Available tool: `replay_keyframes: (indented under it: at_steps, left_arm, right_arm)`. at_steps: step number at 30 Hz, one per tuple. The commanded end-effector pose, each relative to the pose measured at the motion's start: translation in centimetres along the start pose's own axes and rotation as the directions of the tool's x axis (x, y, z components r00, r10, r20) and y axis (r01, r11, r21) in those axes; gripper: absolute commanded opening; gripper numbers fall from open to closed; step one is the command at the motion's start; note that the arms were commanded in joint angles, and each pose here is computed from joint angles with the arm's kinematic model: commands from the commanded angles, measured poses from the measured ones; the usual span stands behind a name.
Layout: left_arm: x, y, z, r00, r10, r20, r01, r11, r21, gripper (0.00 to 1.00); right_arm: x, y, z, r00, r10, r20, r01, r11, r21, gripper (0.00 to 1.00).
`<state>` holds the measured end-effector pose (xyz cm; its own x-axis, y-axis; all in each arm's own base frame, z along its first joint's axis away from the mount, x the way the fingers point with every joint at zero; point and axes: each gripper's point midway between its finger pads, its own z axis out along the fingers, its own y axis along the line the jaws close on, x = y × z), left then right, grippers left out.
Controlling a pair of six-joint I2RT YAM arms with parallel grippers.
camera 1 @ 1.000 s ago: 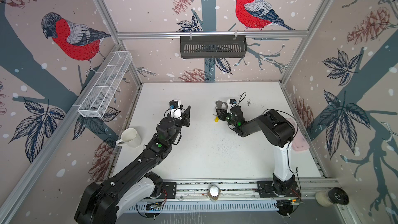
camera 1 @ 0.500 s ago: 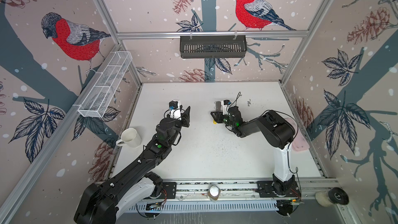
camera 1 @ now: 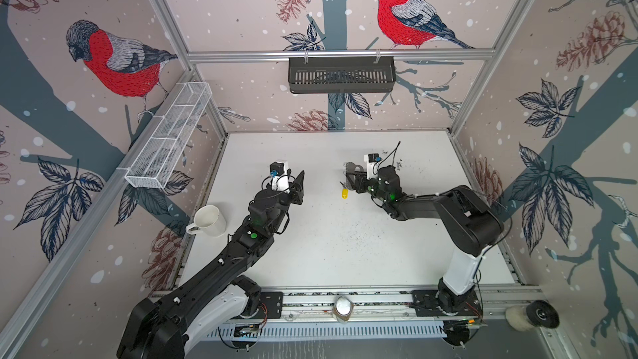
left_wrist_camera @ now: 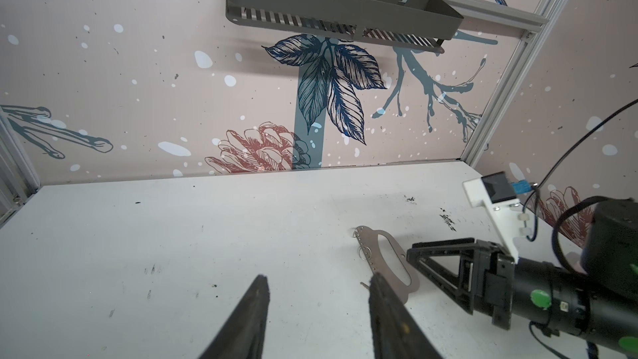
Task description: Put the keys on the keyring
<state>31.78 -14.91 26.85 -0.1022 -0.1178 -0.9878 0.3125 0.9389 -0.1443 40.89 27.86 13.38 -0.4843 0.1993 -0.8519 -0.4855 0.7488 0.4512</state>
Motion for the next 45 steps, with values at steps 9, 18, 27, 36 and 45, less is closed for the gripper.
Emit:
replay_keyframes:
  at_steps: [9,18,27,36,45]
  left_arm:
    - [-1.3,1.3,0.0,0.997,0.072,0.001,-0.071,0.994,-0.086,0.53]
    - [-4.1,1.8,0.9,0.988,0.153,-0.027,-0.155,0.976,-0.152,0.59]
    - [-6.2,1.6,1.4,0.985,0.17,0.014,-0.165,0.973,-0.163,0.73]
    - [-6.4,1.5,2.5,0.987,0.159,-0.03,-0.162,0.974,-0.158,0.98]
    - [-5.3,5.1,2.4,0.991,0.098,-0.091,-0.118,0.961,-0.25,0.98]
  right_arm:
    - [-6.7,-5.0,-8.3,0.978,-0.19,0.085,0.154,0.935,0.318,0.65]
    - [-10.4,-9.3,-15.2,0.969,-0.193,0.155,0.101,0.879,0.467,0.75]
    - [-12.2,-12.6,-21.6,0.951,-0.177,0.255,0.004,0.829,0.56,0.86]
    - [-13.0,-14.2,-23.9,0.939,-0.128,0.32,-0.08,0.821,0.565,1.0]
    - [-13.1,-17.2,-25.9,0.934,-0.076,0.348,-0.176,0.751,0.637,1.0]
